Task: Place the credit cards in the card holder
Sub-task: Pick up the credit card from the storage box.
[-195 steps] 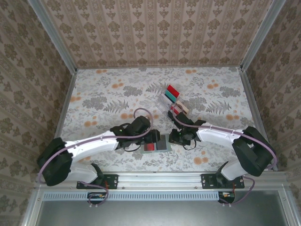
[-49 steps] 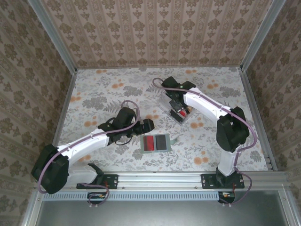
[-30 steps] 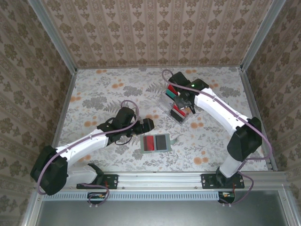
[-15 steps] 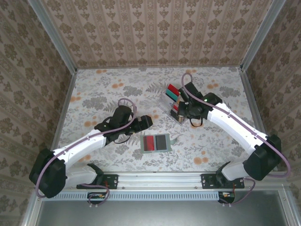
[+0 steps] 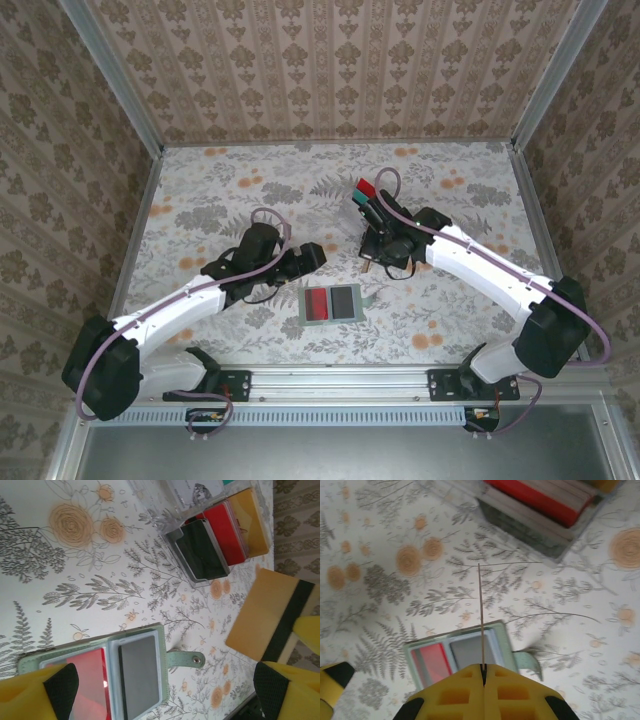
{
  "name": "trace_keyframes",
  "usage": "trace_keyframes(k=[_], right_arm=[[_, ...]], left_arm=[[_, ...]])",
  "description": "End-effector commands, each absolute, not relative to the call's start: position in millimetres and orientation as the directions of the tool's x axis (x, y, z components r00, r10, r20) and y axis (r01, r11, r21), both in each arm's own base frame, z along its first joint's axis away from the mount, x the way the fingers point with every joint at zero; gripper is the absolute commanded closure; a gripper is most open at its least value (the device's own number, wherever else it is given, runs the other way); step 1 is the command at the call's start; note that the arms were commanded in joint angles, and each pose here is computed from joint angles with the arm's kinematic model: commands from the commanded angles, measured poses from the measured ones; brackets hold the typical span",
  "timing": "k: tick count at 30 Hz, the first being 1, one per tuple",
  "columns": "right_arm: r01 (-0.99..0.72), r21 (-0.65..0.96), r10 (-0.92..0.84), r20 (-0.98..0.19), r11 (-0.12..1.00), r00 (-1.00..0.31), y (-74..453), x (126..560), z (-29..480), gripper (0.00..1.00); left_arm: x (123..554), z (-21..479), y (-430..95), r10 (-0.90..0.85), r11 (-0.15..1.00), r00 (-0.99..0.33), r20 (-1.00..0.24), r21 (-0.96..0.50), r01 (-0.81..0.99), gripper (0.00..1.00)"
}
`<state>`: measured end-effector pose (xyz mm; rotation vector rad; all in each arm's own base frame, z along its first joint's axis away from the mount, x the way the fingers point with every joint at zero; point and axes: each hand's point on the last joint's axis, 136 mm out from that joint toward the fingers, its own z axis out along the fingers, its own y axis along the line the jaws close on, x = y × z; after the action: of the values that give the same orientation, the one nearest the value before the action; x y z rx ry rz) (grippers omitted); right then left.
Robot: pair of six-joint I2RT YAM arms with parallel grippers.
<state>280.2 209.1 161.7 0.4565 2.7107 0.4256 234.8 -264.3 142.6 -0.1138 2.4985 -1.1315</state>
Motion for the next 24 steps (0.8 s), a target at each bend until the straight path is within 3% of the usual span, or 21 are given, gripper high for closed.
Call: trace_keyframes(k=[1, 6, 14, 24], right_arm=[[0.139, 0.525, 0.319, -0.269, 0.839, -0.909, 244, 279, 174, 1.00], [-0.072, 0.697, 0.217, -0.318, 0.714, -0.923, 273, 272, 201, 1.00], [-0.171, 0.821, 0.142, -0.291, 0.545, -0.946, 279, 263, 218, 1.00], [-0.191, 0.884, 0.156, -0.280, 0.426, -0.947, 274, 270, 230, 1.00]], left_arm=[[238, 153, -272, -0.236, 0.605, -0.925, -0.297, -0.790, 0.099, 0.07], [246, 168, -279, -0.237, 0.497, -0.933, -0.272, -0.859, 0.124, 0.07], [249, 190, -292, -0.190, 0.381, -0.943, -0.273, -0.906, 0.185, 0.11], [244, 216, -302, -0.157, 0.273, -0.941, -0.301, -0.929, 0.251, 0.42]])
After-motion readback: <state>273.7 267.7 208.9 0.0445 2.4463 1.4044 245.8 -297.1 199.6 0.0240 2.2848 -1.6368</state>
